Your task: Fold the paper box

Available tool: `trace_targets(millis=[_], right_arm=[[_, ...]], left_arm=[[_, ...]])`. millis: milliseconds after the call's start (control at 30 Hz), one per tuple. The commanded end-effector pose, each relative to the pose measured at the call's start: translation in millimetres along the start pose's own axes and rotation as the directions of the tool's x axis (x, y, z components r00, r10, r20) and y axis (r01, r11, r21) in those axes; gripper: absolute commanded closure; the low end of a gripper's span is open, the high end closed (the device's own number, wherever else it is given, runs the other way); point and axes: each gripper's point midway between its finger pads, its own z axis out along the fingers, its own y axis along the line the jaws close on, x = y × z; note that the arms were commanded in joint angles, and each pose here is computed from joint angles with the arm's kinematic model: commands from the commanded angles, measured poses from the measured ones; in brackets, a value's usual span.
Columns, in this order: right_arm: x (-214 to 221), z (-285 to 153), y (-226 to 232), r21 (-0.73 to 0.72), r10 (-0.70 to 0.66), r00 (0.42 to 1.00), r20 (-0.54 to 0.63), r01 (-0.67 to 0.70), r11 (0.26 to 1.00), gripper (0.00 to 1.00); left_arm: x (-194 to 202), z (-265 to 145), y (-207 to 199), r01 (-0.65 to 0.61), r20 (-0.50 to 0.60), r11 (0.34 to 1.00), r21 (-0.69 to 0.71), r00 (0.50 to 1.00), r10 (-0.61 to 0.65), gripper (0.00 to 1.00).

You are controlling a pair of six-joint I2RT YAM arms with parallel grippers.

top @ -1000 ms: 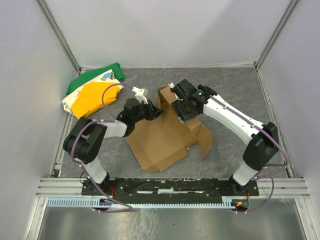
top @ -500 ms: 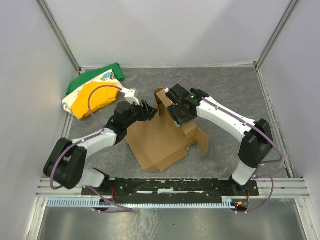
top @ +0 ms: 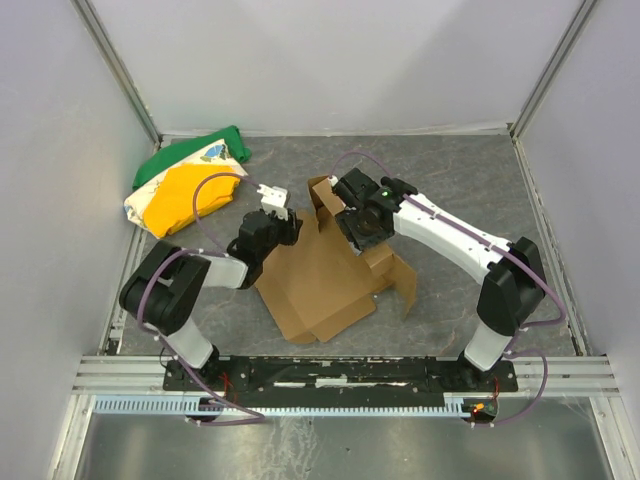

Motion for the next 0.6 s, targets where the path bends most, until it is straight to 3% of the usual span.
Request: trace_targets(millis=[0, 200, 367, 567], right_arm=[[28.1, 6.4, 3.2, -0.016, -0.035, 0.993, -0.113, 0.033, 0.999, 0.65], [26.2, 2.7, 3.4, -0.022, -0.043, 0.993, -0.107, 0.041, 0.999, 0.65], [27.4, 1.9, 3.4, -0.027, -0.048, 0.993, -0.110, 0.045, 0.999, 0.65], [26.5, 1.7, 6.0, -0.042, -0.054, 0.992, -0.110, 0.049, 0.998, 0.65]], left_arm=[[-68.5, 2.7, -4.8, -0.138, 0.338, 0.989, 0.053, 0.934, 0.112, 0.54], [-88.1, 6.4, -28.8, -0.209, 0.481, 0.949, 0.237, 0.874, 0.073, 0.43], [-85.9, 7.7, -38.6, -0.227, 0.510, 0.878, 0.422, 0.860, -0.022, 0.46], [-79.6, 14.1, -49.3, -0.267, 0.509, 0.827, 0.495, 0.861, -0.027, 0.49]])
